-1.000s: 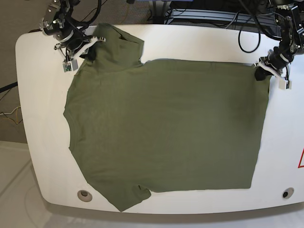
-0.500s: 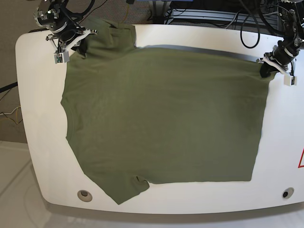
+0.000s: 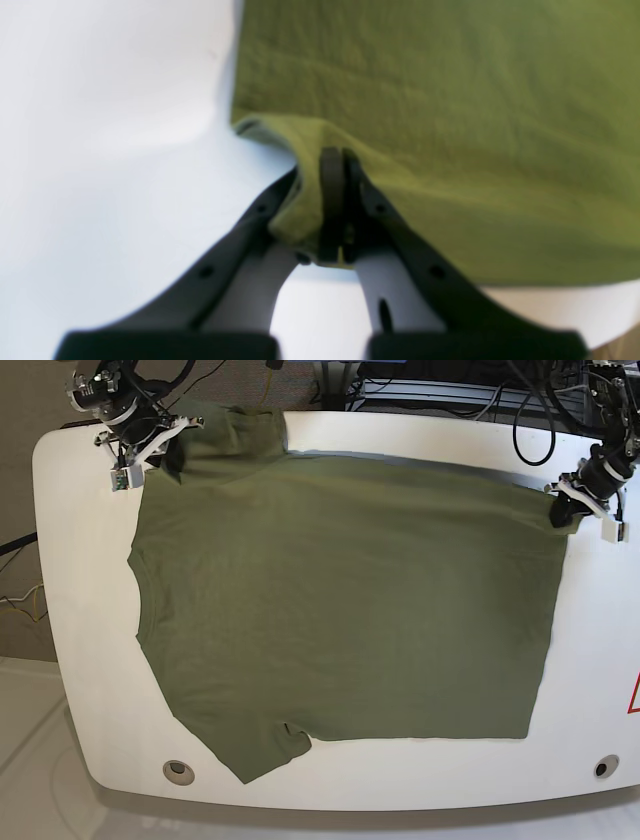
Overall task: Fold the T-shirt properly
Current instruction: 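Pull the gripped shirt edges toward the robot with both grippers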
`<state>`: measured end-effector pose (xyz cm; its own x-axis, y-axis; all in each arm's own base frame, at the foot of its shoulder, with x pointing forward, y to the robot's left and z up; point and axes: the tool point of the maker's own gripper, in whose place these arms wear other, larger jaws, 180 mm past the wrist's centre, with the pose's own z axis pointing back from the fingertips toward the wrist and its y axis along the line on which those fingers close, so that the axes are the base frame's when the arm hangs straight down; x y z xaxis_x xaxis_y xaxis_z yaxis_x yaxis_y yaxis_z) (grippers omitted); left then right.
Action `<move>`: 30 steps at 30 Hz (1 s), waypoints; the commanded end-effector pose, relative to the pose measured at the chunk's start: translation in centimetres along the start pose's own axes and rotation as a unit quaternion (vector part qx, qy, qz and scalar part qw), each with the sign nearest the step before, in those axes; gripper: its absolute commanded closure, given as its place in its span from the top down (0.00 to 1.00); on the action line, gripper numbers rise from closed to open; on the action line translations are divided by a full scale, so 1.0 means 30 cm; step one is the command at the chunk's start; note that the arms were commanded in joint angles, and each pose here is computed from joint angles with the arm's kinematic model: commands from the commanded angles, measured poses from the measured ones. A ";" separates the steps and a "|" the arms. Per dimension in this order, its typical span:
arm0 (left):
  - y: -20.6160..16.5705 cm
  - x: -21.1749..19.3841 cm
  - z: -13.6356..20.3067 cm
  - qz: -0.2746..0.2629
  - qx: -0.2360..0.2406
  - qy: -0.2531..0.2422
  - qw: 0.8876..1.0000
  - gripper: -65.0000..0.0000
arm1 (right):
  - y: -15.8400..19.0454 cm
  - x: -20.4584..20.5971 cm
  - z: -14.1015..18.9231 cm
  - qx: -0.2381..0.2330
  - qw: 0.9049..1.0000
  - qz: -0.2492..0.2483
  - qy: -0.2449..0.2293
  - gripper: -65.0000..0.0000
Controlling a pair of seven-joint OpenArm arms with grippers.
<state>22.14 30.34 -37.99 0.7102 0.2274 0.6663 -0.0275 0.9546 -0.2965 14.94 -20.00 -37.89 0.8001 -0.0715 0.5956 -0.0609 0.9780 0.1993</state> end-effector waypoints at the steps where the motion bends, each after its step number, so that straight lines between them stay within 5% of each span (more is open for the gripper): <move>1: -0.002 0.053 0.013 -0.009 0.000 -0.018 1.000 0.00 | -0.001 0.025 0.012 -0.003 1.000 0.013 -0.012 0.00; 12: -0.038 0.010 0.022 0.007 -0.022 -0.009 1.000 0.00 | 0.010 0.032 0.018 -0.007 1.000 0.018 -0.017 0.04; 30: 0.002 0.162 -0.033 0.014 -0.010 -0.064 0.998 0.00 | -0.022 0.222 -0.096 0.006 0.997 -0.005 -0.081 0.00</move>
<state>25.29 30.35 -36.60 0.6492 0.2842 0.7055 -0.0358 0.9379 -0.3449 21.18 -20.47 -37.15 0.7263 -0.1085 0.6788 -0.0484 0.9770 0.2079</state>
